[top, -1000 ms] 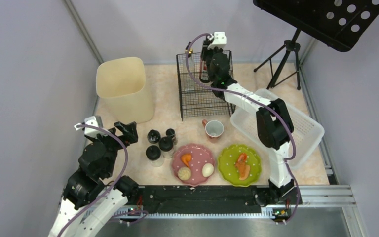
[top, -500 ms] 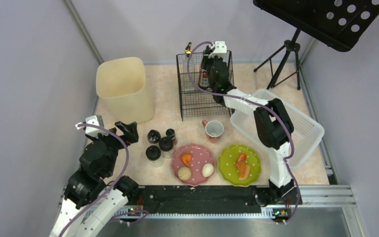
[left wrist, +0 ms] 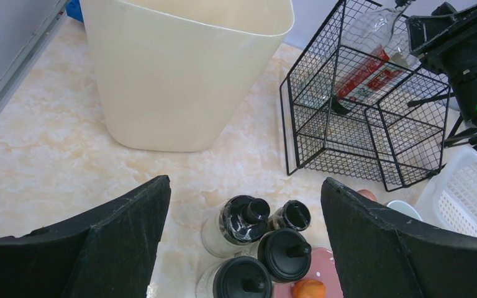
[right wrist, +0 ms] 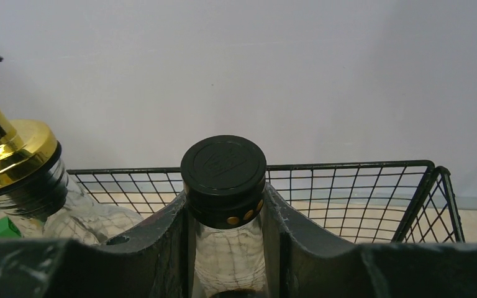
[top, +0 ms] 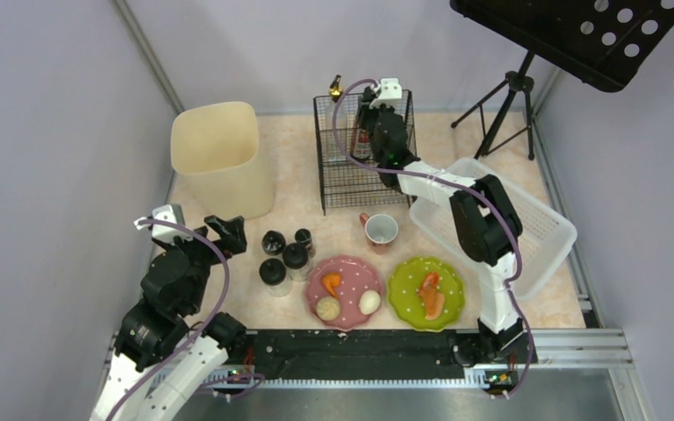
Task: Clear the kitchen counter
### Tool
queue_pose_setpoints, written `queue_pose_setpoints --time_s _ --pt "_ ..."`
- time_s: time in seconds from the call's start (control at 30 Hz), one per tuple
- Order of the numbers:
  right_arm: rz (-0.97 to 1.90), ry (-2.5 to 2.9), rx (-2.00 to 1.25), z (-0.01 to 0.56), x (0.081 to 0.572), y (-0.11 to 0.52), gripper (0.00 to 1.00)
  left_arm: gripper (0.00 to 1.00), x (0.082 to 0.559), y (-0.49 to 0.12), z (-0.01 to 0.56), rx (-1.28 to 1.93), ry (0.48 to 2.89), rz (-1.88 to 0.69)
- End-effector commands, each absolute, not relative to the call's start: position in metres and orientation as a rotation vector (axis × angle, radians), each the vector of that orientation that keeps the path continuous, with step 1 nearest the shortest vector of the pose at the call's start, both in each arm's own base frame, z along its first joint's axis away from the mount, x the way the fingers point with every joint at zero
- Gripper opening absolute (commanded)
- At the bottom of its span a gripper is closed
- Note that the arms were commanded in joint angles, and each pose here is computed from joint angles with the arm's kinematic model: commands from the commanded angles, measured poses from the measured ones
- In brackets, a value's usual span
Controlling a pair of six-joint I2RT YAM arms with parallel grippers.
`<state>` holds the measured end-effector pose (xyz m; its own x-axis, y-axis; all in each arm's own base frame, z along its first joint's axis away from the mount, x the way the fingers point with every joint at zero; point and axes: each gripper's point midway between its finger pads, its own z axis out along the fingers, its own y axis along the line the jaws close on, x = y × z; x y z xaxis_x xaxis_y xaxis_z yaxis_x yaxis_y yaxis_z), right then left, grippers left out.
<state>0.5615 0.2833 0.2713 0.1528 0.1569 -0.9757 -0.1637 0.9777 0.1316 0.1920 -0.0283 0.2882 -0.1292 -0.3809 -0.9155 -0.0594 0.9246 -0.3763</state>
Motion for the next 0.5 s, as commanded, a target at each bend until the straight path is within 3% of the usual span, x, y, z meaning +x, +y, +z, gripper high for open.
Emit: queue_pose_setpoints --time_s 0.0,0.2,0.47 --pt "0.322 1.256 0.015 0.317 0.555 0.291 0.32 0.95 0.199 -0.032 0.296 -0.332 1.662 -0.296" --pt "0.298 1.250 -0.026 0.324 0.548 0.302 0.53 0.95 0.199 -0.031 0.296 -0.337 1.662 -0.289" --pt "0.293 1.182 -0.009 0.370 0.526 0.294 0.63 0.95 0.200 -0.030 0.294 -0.341 1.669 -0.280"
